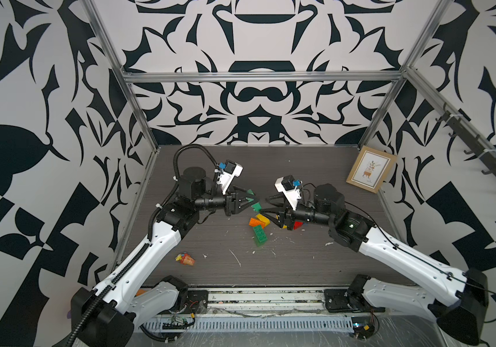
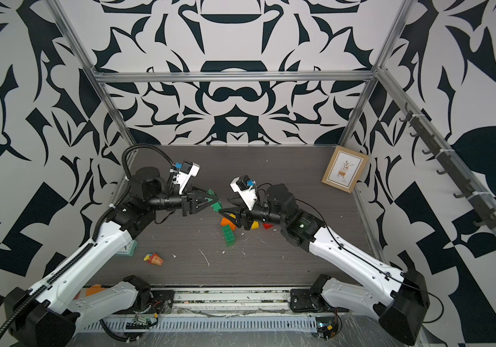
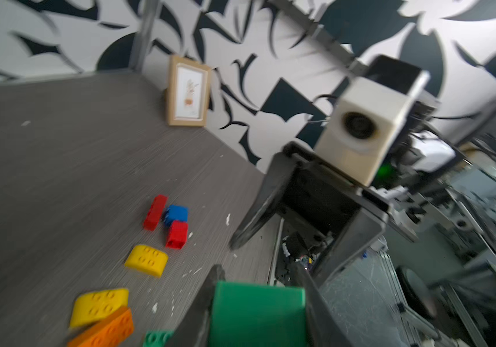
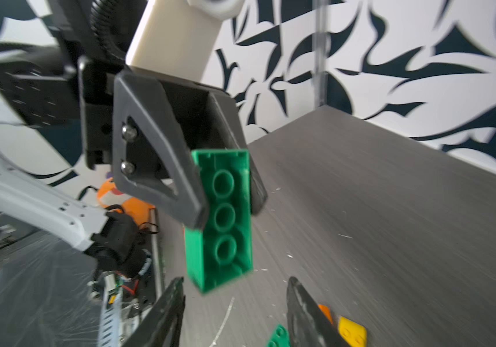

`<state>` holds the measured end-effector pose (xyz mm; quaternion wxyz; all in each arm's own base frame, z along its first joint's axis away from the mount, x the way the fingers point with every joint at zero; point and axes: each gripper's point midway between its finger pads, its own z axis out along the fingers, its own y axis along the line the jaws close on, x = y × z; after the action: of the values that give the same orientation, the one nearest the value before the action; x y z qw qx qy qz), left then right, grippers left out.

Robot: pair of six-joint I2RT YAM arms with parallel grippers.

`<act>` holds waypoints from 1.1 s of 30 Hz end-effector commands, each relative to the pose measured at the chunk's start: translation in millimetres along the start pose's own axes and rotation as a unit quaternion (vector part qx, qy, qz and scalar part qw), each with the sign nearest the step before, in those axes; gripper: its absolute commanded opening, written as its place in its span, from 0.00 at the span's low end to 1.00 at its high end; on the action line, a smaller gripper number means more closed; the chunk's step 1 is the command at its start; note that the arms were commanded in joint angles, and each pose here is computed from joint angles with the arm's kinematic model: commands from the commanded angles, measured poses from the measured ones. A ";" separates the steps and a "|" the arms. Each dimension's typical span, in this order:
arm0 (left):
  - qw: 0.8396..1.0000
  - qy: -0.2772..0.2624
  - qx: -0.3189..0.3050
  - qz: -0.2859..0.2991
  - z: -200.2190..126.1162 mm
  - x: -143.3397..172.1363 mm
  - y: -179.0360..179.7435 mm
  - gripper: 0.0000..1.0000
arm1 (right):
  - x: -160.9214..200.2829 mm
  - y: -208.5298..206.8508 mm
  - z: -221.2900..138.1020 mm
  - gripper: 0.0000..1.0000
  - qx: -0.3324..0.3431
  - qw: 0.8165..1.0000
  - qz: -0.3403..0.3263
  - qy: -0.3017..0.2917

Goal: Assemble an ice cream with lego
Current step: Pick up the lego brick from the center of the board, then place the lego brick at the center of the board.

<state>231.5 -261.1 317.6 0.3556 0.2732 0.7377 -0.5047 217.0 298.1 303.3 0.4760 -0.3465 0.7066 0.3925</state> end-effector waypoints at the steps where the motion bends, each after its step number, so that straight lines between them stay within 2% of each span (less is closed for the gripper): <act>1: 0.948 0.087 -0.269 -0.148 -34.2 68.4 85.6 0.16 | -9.3 -32.5 -20.7 0.61 0.115 0.993 -0.032 0.006; 3: 0.919 0.123 -0.317 -0.198 -41.9 105.8 105.9 0.17 | -4.7 -34.2 -19.9 0.60 0.119 0.992 -0.029 0.034; 5: 0.899 0.135 -0.338 -0.246 -42.4 138.4 121.1 0.28 | -2.9 -33.6 -16.3 0.60 0.116 0.992 -0.015 0.057; 6: 0.894 0.134 -0.337 -0.265 -39.8 149.8 125.5 0.31 | -0.5 -33.7 -14.4 0.60 0.115 0.991 -0.005 0.069; 9: 0.877 0.140 -0.343 -0.306 -36.1 185.3 139.6 0.30 | 12.1 -38.2 -9.1 0.57 0.130 0.984 0.028 0.119; 13: 0.860 0.148 -0.377 -0.310 -43.0 212.4 157.2 0.31 | 32.2 -42.1 -6.7 0.58 0.180 0.968 0.035 0.173; 15: 0.853 0.151 -0.388 -0.314 -45.1 221.0 162.2 0.31 | 42.0 -38.4 -1.8 0.59 0.177 0.965 0.036 0.190; 16: 0.850 0.154 -0.393 -0.316 -46.0 224.9 164.5 0.34 | 46.5 -37.5 0.1 0.59 0.179 0.963 0.041 0.197; 18: 0.848 0.160 -0.397 -0.312 -46.2 228.8 167.9 0.46 | 53.9 -31.3 5.0 0.59 0.174 0.962 0.045 0.206; 19: 0.844 0.162 -0.406 -0.311 -48.2 229.7 170.3 0.56 | 57.0 -28.7 7.7 0.60 0.172 0.961 0.046 0.210; 20: 0.840 0.166 -0.413 -0.310 -49.9 230.9 172.1 0.60 | 60.3 -26.4 10.9 0.60 0.170 0.961 0.045 0.213; 24: 0.836 0.169 -0.425 -0.303 -53.5 232.8 175.5 0.72 | 68.6 -21.8 21.2 0.61 0.175 0.957 0.045 0.228; 27: 0.838 0.153 -0.434 -0.293 -59.1 220.3 172.6 0.77 | 68.6 -12.7 31.0 0.61 0.177 0.955 0.044 0.235; 30: 0.853 0.099 -0.444 -0.257 -72.5 181.6 161.0 0.81 | 71.2 7.7 49.8 0.61 0.171 0.952 0.037 0.249; 33: 0.868 0.026 -0.454 -0.200 -96.7 127.6 139.6 0.84 | 80.8 27.7 72.3 0.61 0.161 0.948 0.048 0.270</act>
<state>226.1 -132.2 106.0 0.2280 -0.0579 0.9552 -0.1797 201.7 346.6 205.3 0.2938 -0.3413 0.8749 0.1780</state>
